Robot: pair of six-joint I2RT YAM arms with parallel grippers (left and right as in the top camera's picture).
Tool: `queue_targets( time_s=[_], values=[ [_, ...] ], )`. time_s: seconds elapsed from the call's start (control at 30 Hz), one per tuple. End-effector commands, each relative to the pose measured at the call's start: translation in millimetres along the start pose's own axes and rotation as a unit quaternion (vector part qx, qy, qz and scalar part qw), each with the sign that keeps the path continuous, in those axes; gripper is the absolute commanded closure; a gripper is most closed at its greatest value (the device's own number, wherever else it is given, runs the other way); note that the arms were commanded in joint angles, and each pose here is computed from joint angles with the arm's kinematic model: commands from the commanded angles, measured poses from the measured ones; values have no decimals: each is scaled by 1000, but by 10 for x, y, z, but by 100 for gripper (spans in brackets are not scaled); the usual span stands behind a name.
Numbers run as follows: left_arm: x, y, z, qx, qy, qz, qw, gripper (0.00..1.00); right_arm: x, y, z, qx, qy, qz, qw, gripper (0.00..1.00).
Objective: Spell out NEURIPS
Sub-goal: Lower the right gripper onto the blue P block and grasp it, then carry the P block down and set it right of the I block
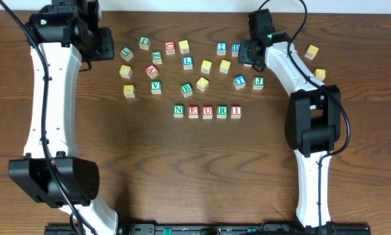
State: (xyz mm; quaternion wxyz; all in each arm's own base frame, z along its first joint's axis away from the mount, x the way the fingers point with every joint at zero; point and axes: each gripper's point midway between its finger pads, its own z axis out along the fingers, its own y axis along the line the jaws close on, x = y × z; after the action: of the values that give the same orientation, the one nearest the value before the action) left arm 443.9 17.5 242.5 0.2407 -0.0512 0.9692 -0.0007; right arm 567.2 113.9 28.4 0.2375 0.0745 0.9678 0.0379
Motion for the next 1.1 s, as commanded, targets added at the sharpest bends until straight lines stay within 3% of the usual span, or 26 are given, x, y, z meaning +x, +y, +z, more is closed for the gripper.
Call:
queue_targets(
  time_s=[0.0, 0.2, 0.27, 0.47, 0.67, 1.07],
  values=[
    [-38, -1, -39, -3, -7, 1, 1000, 58, -5, -74, 94, 10, 1, 3, 1000, 54],
    [-38, -1, -39, -3, -7, 1, 1000, 58, -40, -65, 93, 9, -7, 1, 1000, 57],
    [-38, -1, -39, -3, -7, 1, 1000, 58, -44, -75, 91, 12, -8, -4, 1000, 64],
    [-38, -1, -39, -3, -7, 1, 1000, 58, -55, -108, 79, 21, -10, -6, 1000, 66],
    [-38, -1, -39, -3, -7, 1, 1000, 57, -130, -89, -61, 18, -20, -5, 1000, 76],
    [-38, -1, -39, -3, -7, 1, 1000, 58, -316, -51, -676, 7, -42, -3, 999, 77]
  ],
)
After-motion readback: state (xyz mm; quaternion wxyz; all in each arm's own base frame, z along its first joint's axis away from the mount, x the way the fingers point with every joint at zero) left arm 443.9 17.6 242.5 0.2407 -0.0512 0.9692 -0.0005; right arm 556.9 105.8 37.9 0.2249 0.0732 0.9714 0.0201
